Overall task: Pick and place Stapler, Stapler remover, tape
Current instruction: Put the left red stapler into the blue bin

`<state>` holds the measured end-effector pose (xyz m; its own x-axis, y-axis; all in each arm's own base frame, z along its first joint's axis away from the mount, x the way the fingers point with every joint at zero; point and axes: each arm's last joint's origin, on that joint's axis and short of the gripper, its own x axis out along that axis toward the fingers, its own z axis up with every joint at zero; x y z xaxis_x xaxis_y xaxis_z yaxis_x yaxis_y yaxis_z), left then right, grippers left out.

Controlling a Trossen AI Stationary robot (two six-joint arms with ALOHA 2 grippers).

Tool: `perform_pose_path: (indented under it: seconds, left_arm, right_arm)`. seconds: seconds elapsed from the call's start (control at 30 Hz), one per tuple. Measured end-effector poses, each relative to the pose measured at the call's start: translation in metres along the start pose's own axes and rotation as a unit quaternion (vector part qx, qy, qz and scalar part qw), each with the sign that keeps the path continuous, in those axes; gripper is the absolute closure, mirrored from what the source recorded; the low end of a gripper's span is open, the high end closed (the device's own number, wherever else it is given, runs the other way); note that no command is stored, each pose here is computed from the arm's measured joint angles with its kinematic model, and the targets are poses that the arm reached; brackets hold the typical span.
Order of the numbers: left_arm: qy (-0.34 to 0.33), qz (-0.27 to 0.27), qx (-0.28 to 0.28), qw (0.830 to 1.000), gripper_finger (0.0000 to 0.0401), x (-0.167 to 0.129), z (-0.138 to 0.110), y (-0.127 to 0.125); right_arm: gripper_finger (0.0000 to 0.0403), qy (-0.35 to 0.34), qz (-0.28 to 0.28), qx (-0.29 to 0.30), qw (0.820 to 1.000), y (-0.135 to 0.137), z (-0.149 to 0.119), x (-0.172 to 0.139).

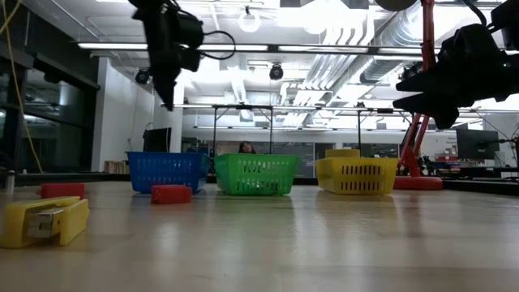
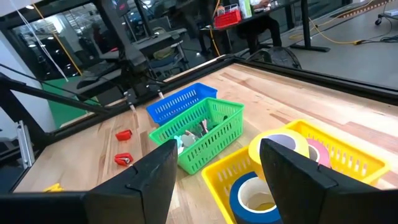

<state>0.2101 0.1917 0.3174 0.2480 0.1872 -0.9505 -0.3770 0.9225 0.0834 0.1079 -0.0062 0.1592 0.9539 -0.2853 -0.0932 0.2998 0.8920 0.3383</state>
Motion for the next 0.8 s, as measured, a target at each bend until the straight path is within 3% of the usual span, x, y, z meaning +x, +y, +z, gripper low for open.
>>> perform_pose_path:
  seconds: [0.47,0.6,0.8]
  left_arm:
    - [0.017,-0.035,-0.152,0.988,0.0132,0.008,-0.098,-0.121]
    - [0.037,-0.054,-0.147,0.987,0.0132,0.012,-0.112,-0.153]
    - [0.052,-0.074,-0.091,0.992,0.0132,0.010,-0.128,-0.193]
  right_arm:
    - [0.0182,-0.002,0.001,0.000,1.000,0.000,0.000,0.000]
    - [0.0182,-0.001,0.001,0.000,1.000,0.000,0.000,0.000]
    - [0.0182,-0.001,0.001,0.000,1.000,0.000,0.000,0.000]
